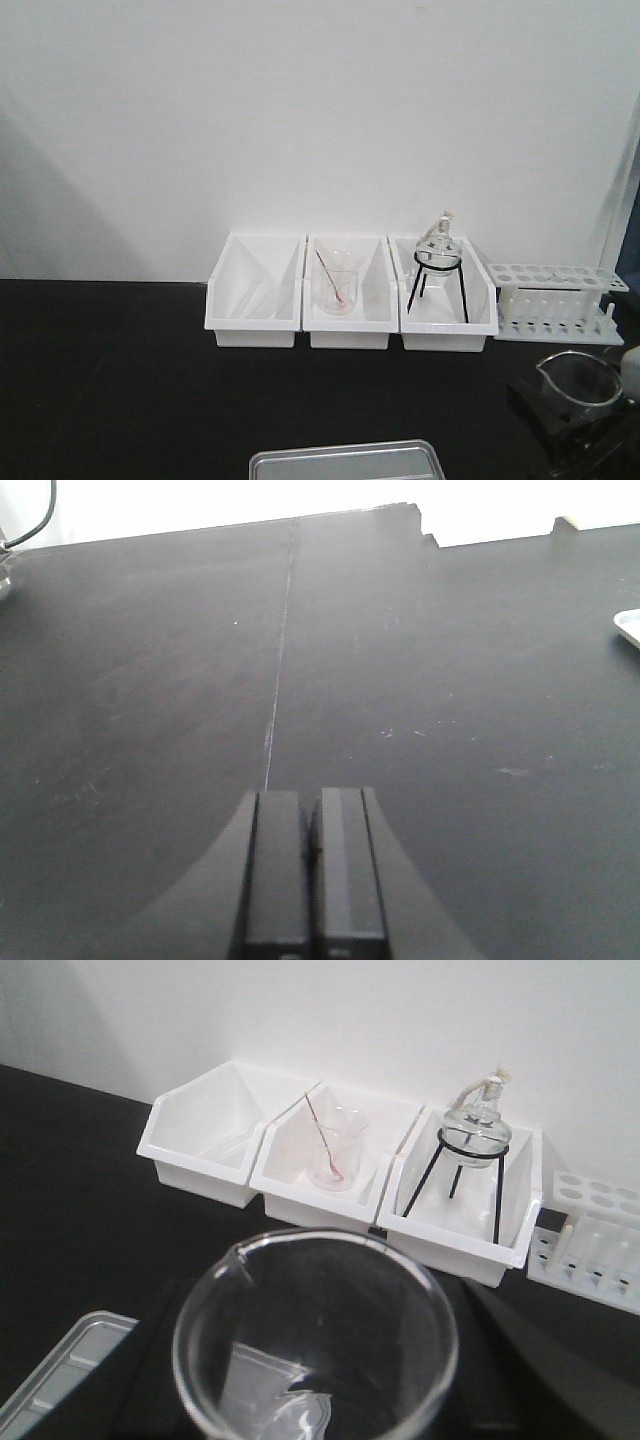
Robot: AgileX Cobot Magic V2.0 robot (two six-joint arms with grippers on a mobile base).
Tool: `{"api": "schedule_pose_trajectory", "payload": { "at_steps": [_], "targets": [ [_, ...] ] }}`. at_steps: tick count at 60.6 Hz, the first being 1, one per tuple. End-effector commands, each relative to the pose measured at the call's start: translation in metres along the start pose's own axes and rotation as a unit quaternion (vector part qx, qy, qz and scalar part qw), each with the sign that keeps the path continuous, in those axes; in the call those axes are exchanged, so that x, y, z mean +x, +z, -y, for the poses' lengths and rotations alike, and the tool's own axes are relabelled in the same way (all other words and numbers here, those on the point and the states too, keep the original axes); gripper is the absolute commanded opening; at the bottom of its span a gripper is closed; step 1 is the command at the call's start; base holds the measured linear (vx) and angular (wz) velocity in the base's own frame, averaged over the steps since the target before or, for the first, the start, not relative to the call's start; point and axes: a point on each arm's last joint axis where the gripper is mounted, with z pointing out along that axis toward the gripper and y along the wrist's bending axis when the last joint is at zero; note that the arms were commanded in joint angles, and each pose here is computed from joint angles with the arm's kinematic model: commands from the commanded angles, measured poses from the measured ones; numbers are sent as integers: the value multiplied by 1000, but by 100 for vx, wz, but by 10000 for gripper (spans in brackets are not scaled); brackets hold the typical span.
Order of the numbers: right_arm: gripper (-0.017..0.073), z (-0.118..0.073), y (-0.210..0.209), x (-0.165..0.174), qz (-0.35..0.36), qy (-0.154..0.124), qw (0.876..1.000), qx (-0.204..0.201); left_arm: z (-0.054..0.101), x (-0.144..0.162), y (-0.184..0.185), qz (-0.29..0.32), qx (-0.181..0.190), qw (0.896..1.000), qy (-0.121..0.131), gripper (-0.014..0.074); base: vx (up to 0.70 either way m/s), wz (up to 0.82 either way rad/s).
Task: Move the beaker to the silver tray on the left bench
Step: 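Approach the silver tray with the beaker in the right gripper, then lower the beaker onto the silver tray and open the right gripper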
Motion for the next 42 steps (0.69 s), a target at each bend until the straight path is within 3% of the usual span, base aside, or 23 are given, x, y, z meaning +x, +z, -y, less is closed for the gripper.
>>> {"api": "schedule_pose_trajectory", "payload": {
  "at_steps": [1, 7, 12, 22, 26, 31, 35, 42],
  "targets": [
    [-11, -2, 15, -2, -14, -4, 1000, -13, 1, -1, 2, 31, 3, 1000, -1, 1, 0, 0],
    [-11, -9, 46, 16, -69, -3, 997, -43, 1, -1, 2, 31, 3, 1000, -1, 1, 0, 0],
    [-11, -23, 76, 26, -97, 0, 989, -111, 1, -1, 2, 31, 3, 1000, -1, 1, 0, 0],
    [-11, -51, 137, 41, -101, -26, 960, -258, 1, -1, 2, 31, 3, 1000, -1, 1, 0, 0],
    [-11, -59, 155, 46, -94, -4, 950, -298, 1, -1, 2, 31, 3, 1000, -1, 1, 0, 0],
    [-11, -58, 175, 55, -80, 42, 940, -328, 1, -1, 2, 31, 3, 1000, -1, 1, 0, 0],
    [-11, -53, 183, 62, -55, 63, 934, -349, 1, -1, 2, 31, 3, 1000, -1, 1, 0, 0],
    [-11, -40, 192, 76, -21, 39, 934, -354, 1, -1, 2, 31, 3, 1000, -1, 1, 0, 0]
  ]
}}
